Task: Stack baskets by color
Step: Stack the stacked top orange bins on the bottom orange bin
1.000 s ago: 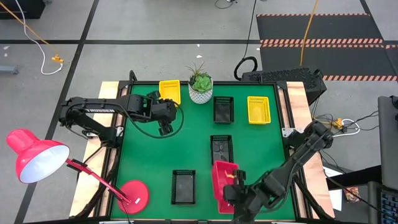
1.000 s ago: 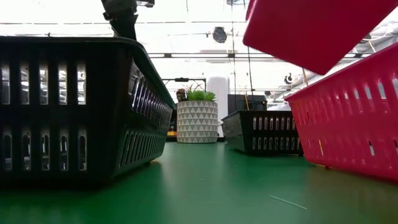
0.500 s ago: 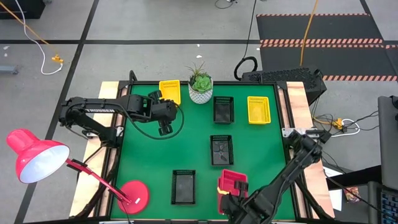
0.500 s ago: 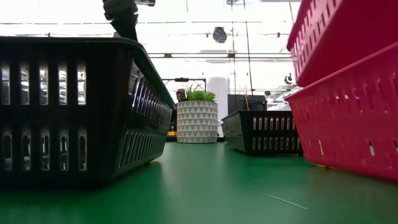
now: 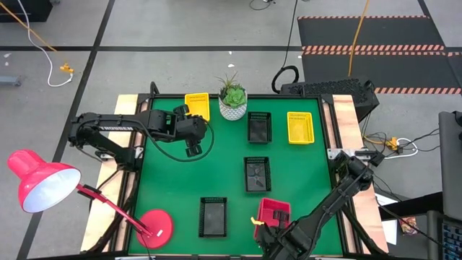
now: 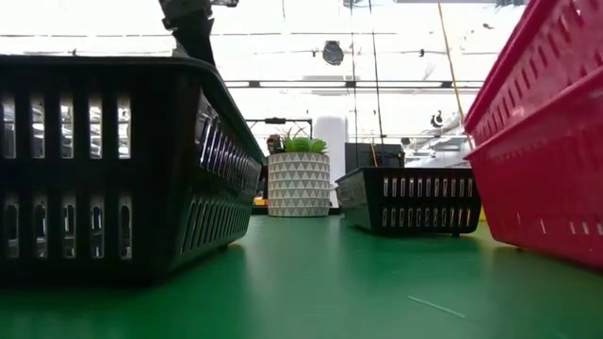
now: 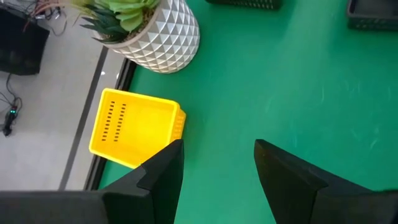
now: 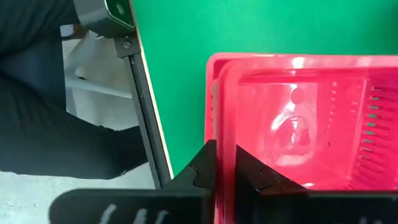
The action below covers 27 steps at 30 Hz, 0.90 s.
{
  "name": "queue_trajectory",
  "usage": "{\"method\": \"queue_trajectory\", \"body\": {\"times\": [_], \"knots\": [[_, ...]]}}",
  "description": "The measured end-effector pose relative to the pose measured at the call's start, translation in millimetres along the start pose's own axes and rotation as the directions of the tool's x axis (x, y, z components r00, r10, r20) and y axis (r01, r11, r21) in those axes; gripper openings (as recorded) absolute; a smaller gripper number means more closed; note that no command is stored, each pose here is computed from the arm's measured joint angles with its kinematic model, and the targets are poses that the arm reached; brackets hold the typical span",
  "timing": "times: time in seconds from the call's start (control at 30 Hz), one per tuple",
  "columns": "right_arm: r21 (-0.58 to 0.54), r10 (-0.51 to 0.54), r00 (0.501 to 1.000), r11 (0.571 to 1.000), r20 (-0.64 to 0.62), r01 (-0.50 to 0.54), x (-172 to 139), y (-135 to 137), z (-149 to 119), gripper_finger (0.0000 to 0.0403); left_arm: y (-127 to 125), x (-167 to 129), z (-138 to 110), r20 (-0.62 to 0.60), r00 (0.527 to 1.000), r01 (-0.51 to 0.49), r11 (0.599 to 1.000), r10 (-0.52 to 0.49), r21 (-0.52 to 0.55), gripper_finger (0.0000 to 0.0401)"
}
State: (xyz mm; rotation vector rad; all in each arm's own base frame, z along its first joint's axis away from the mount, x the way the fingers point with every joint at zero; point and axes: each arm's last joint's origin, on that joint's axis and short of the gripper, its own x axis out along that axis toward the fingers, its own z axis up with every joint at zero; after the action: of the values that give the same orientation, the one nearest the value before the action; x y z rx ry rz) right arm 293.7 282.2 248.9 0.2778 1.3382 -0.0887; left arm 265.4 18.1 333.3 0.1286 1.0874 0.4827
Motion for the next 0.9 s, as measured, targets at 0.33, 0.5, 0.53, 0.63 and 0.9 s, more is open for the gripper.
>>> {"method": "queue_trajectory", "body": {"times": [0.33,0.5,0.53,0.63,0.9], "knots": [[0.096,-0.019,1.0,0.995,-0.025,0.022,2,-8,4,0.0122,0,0,1,0.006,1.0,0.001,1.0,-0.001,-0.009,0.0198],[0.104,-0.01,1.0,0.995,-0.02,0.012,2,-8,7,0.0161,0,0,1,0.006,1.0,0.001,1.0,-0.001,-0.009,0.0198],[0.104,-0.008,1.0,0.995,-0.017,0.009,2,-8,7,0.0165,0,0,1,0.006,1.0,0.001,1.0,-0.001,-0.009,0.0198],[0.106,-0.024,1.0,0.994,-0.015,0.025,2,-9,7,0.0172,0,0,1,0.006,1.0,0.001,1.0,-0.001,-0.009,0.0198],[0.082,-0.154,0.988,0.985,0.014,0.153,7,-22,6,0.0158,0,0,1,0.006,1.0,0.001,1.0,-0.001,-0.017,0.0198]]}}
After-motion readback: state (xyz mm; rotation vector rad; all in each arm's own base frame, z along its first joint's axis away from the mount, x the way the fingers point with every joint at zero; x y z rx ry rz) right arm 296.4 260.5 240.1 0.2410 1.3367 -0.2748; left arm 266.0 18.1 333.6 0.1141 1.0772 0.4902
